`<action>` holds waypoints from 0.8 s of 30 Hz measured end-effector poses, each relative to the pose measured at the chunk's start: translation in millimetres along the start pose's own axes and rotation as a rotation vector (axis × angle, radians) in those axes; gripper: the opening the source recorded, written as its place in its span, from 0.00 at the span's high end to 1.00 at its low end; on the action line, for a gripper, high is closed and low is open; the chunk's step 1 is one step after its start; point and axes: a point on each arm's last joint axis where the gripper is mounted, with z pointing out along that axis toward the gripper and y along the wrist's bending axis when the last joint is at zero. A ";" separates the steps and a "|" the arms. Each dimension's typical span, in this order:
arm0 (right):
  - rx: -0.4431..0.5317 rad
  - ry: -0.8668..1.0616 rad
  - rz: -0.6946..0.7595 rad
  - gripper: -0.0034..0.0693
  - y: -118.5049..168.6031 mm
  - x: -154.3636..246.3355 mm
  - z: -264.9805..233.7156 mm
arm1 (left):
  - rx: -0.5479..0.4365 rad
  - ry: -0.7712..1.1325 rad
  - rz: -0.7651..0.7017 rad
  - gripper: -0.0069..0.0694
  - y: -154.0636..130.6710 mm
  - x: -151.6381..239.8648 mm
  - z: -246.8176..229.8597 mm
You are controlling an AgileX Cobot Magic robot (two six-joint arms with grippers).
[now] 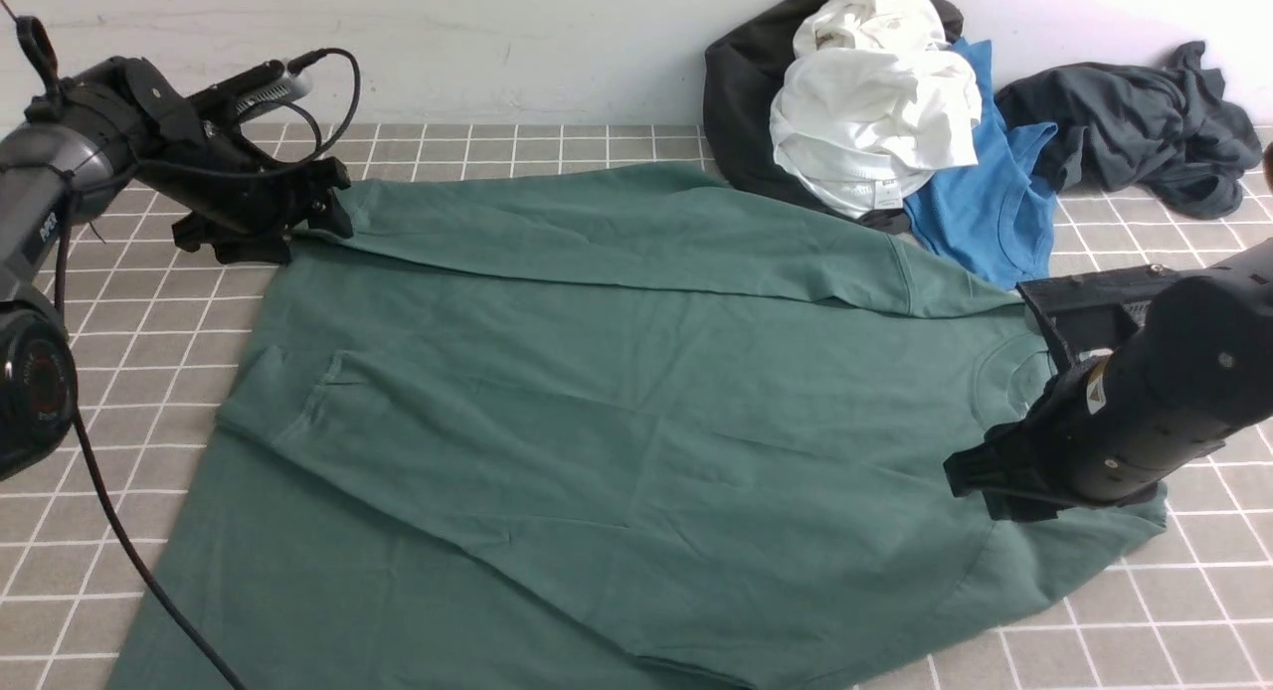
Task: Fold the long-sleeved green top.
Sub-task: Use the left arm to clamp the cuff farthest from it
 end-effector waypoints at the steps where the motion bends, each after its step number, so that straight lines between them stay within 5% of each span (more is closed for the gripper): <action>1: 0.001 0.002 0.000 0.52 0.0 0.2 0.0 | -0.002 -0.011 0.004 0.32 0.6 -1.3 1.4; 9: 0.001 0.002 0.000 0.52 0.0 0.2 0.0 | 0.000 -0.082 -0.002 0.65 -0.2 -8.7 0.2; 12: 0.001 0.002 0.000 0.52 0.0 0.2 0.0 | -0.001 -0.101 -0.003 0.84 0.1 -10.3 0.4; 18: 0.015 0.012 -0.017 0.52 -1.4 1.0 0.0 | -0.003 -0.053 0.005 0.92 -1.8 -7.5 -3.8; 24: 0.073 -0.023 -0.076 0.52 -8.9 1.9 -22.5 | -0.057 0.092 0.109 0.92 -23.2 -8.0 -56.6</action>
